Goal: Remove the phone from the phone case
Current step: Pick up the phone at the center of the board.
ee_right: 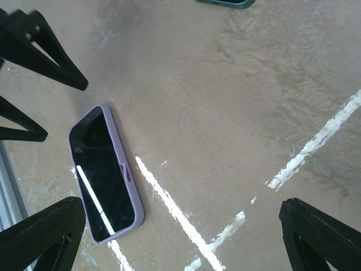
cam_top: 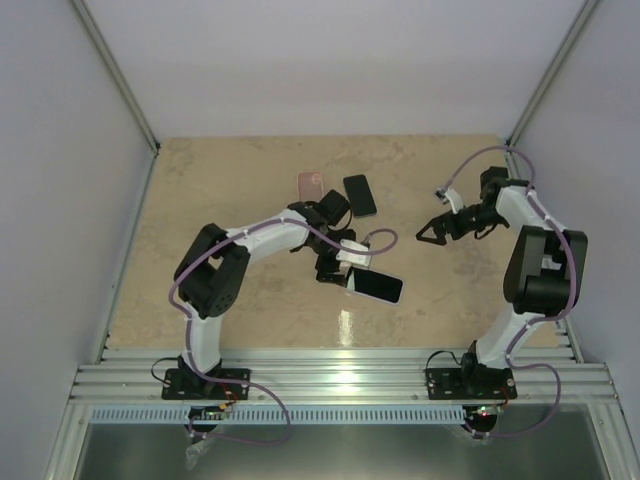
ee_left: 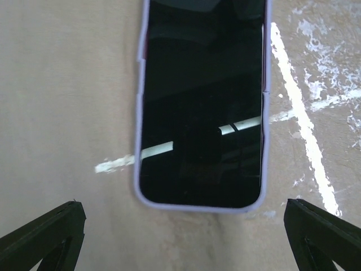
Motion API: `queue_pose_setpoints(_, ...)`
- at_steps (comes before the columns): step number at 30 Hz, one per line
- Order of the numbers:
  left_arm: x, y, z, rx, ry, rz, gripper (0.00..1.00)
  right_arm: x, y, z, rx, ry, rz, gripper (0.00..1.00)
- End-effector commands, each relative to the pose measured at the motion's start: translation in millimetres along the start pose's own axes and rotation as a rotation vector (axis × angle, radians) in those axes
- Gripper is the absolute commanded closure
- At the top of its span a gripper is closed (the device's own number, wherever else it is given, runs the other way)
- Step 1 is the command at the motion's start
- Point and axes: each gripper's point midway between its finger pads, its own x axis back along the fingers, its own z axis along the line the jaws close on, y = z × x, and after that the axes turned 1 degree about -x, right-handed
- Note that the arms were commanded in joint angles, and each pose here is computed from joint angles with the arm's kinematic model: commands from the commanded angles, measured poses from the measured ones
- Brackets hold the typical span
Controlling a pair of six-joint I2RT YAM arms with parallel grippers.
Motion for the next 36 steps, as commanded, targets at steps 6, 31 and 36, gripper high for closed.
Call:
queue_pose_setpoints(6, -34, 4, -25, -0.073, -0.119, 0.012, 0.0, -4, -9, 7, -0.028, 0.07, -0.002, 0.04)
queue_pose_setpoints(31, -44, 3, 8, -0.194, 0.138, 0.093, 0.29, -42, -31, 21, -0.109, 0.263, 0.039, 0.1)
queue_pose_setpoints(36, -6, 29, 24, -0.228, 0.295, 0.018, 0.29, -65, -29, 44, -0.103, 0.386, 0.069, 0.13)
